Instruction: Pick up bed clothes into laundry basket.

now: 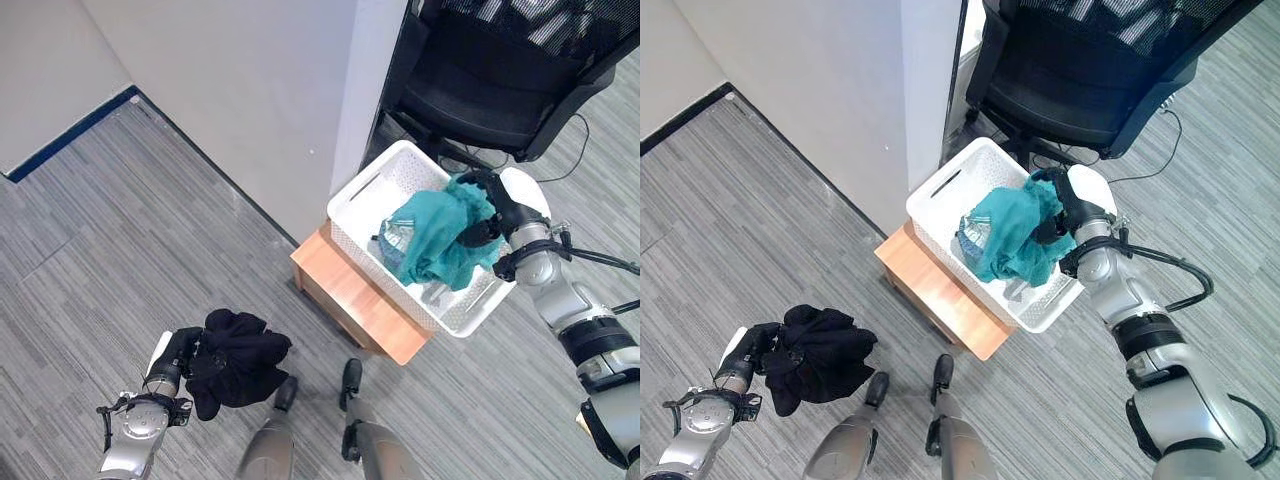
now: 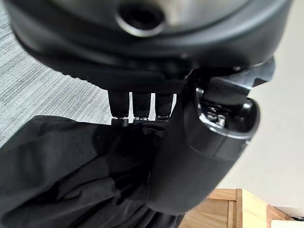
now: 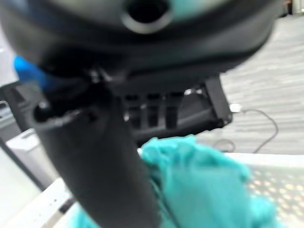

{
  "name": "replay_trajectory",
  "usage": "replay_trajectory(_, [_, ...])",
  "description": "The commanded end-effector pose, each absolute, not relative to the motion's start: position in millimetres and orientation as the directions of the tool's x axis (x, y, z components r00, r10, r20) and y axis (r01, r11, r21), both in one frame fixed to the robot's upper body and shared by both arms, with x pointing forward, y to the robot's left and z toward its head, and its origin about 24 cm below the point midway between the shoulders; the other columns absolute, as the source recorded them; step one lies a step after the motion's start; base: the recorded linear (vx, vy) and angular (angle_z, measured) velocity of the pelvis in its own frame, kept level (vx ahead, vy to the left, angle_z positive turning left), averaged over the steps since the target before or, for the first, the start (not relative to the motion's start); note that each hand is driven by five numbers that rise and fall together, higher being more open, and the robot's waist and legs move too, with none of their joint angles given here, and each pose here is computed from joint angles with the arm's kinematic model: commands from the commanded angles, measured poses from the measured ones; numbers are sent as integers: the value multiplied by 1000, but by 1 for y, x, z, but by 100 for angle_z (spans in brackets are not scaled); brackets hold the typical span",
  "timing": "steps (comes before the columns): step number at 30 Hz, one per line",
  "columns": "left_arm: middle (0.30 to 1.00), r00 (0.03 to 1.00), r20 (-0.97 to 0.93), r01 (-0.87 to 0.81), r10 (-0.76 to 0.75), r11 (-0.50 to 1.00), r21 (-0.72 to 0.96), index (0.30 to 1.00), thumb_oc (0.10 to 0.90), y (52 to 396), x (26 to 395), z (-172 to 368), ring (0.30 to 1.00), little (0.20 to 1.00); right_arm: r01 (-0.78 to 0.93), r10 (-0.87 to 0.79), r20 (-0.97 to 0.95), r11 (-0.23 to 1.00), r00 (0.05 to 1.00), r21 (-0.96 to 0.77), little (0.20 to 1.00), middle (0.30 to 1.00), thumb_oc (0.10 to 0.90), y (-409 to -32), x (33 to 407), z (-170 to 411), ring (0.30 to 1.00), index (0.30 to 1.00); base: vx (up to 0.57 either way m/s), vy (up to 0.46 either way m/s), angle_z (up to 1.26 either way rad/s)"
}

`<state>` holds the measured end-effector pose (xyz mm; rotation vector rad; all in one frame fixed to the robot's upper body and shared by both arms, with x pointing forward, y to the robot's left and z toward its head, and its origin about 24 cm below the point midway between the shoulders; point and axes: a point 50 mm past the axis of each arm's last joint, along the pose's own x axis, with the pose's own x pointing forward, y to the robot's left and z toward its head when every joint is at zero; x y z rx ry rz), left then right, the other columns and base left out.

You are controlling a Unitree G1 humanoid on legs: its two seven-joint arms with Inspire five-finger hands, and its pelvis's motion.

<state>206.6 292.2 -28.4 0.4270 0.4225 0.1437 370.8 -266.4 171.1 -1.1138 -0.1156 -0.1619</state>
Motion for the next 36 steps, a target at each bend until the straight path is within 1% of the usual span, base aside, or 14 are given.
replay_trajectory(1, [300, 940, -281, -37, 194, 876, 480, 300, 400, 294, 216, -12, 300, 300, 405, -75, 412, 408, 908, -819, 900, 900, 800, -269, 378, 245, 900, 900, 0, 0, 0])
replay_trajectory(4, [300, 935, -292, -38, 200, 877, 479, 300, 400, 294, 213, -15, 300, 300, 422, -57, 436, 392, 898, -818, 900, 900, 800, -267, 377, 254, 900, 900, 11, 3, 0])
replay_trajectory(8, [300, 927, -302, -53, 221, 876, 479, 300, 400, 298, 209, -17, 300, 300, 511, -56, 519, 293, 853, -809, 900, 900, 800, -285, 362, 284, 900, 900, 9, 6, 2])
replay_trajectory(12, [300, 902, -313, -106, 298, 854, 509, 300, 400, 311, 202, -21, 300, 300, 667, -83, 662, 130, 745, -734, 900, 900, 800, -328, 312, 323, 900, 900, 66, 31, 7])
replay_trajectory(15, [300, 880, -330, -131, 343, 841, 524, 300, 400, 319, 195, -24, 300, 300, 696, -178, 676, 94, 715, -712, 900, 900, 800, -361, 280, 311, 900, 900, 49, 68, -9])
replay_trajectory(20, [300, 845, -343, -215, 410, 848, 484, 300, 400, 324, 183, -30, 300, 300, 643, -405, 565, 81, 719, -761, 900, 900, 800, -412, 239, 252, 900, 900, 30, 94, -29])
replay_trajectory(25, [300, 834, -293, -290, 468, 823, 489, 300, 400, 334, 183, -20, 300, 300, 471, -665, 246, 179, 705, -864, 900, 900, 800, -448, 203, 147, 900, 900, -57, 126, -52])
replay_trajectory(26, [300, 842, -262, -295, 472, 809, 508, 300, 400, 336, 188, -13, 300, 300, 391, -739, 74, 267, 669, -881, 900, 900, 800, -448, 187, 94, 900, 900, -145, 98, -56])
replay_trajectory(27, [300, 843, -247, -303, 478, 801, 516, 300, 400, 338, 190, -9, 300, 300, 351, -781, -28, 312, 624, -883, 900, 900, 800, -449, 179, 65, 900, 900, -114, 54, -57])
replay_trajectory(29, [300, 840, -233, -320, 489, 795, 516, 300, 400, 341, 193, -5, 300, 300, 330, -793, -85, 345, 603, -879, 900, 900, 800, -446, 179, 50, 900, 900, -140, -27, -38])
replay_trajectory(33, [300, 846, -183, -352, 501, 781, 516, 300, 400, 339, 204, 3, 300, 300, 170, -759, -397, 545, 516, -821, 900, 900, 800, -406, 163, -34, 900, 900, -325, -49, -36])
replay_trajectory(34, [300, 838, -187, -370, 514, 784, 499, 300, 400, 337, 203, 0, 300, 300, 93, -719, -521, 622, 459, -777, 900, 900, 800, -385, 146, -66, 900, 900, -245, -36, -93])
replay_trajectory(35, [300, 837, -187, -370, 514, 783, 500, 300, 400, 338, 203, 0, 300, 300, 92, -718, -523, 623, 459, -776, 900, 900, 800, -384, 146, -67, 900, 900, -282, -105, -100])
replay_trajectory(36, [300, 823, -199, -391, 532, 785, 481, 300, 400, 336, 198, -5, 300, 300, 49, -684, -613, 682, 395, -730, 900, 900, 800, -367, 129, -90, 900, 900, -165, -127, -51])
